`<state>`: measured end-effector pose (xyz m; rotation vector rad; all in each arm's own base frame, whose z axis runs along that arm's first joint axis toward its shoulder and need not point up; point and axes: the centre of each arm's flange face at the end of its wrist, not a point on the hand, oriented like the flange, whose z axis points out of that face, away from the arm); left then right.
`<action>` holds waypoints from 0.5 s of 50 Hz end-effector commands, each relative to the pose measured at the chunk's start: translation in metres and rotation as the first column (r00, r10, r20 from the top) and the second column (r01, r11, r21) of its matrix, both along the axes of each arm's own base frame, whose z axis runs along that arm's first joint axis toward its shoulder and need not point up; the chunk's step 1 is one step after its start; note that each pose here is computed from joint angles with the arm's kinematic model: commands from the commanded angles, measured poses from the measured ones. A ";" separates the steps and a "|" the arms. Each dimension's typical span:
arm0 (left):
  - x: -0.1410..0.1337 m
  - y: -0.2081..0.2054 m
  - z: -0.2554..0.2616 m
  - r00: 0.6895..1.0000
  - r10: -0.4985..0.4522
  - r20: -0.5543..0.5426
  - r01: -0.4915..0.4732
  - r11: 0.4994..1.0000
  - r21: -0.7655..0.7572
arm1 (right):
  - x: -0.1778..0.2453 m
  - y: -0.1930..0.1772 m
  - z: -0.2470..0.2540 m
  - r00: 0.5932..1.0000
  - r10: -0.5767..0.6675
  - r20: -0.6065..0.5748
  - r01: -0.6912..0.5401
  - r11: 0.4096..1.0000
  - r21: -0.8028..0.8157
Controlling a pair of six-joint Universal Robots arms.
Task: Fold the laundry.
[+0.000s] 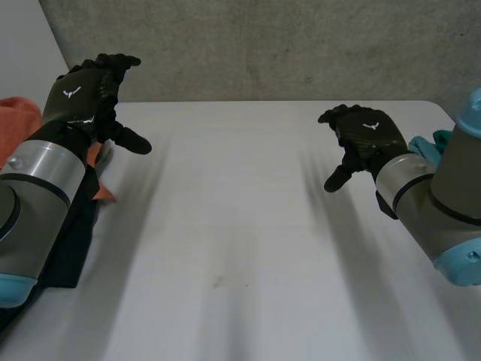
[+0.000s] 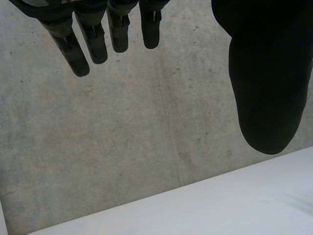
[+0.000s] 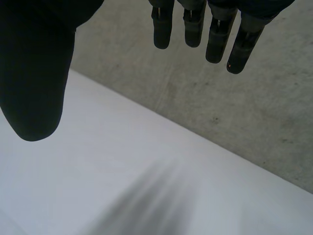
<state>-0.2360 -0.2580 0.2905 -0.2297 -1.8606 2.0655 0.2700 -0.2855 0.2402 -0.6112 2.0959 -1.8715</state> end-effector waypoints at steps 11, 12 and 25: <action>0.000 -0.024 -0.003 0.909 0.076 0.409 -0.049 0.996 -0.075 | -0.005 0.003 0.023 0.999 -0.009 0.038 0.011 0.999 -0.049; 0.000 -0.027 -0.005 0.888 0.083 0.453 -0.050 0.995 -0.084 | -0.004 0.004 0.022 0.999 -0.006 0.036 0.008 0.999 -0.048; 0.089 -0.143 -0.043 0.565 0.365 0.740 -0.348 0.919 -0.188 | 0.001 0.009 0.018 1.000 0.023 0.012 -0.022 0.999 -0.044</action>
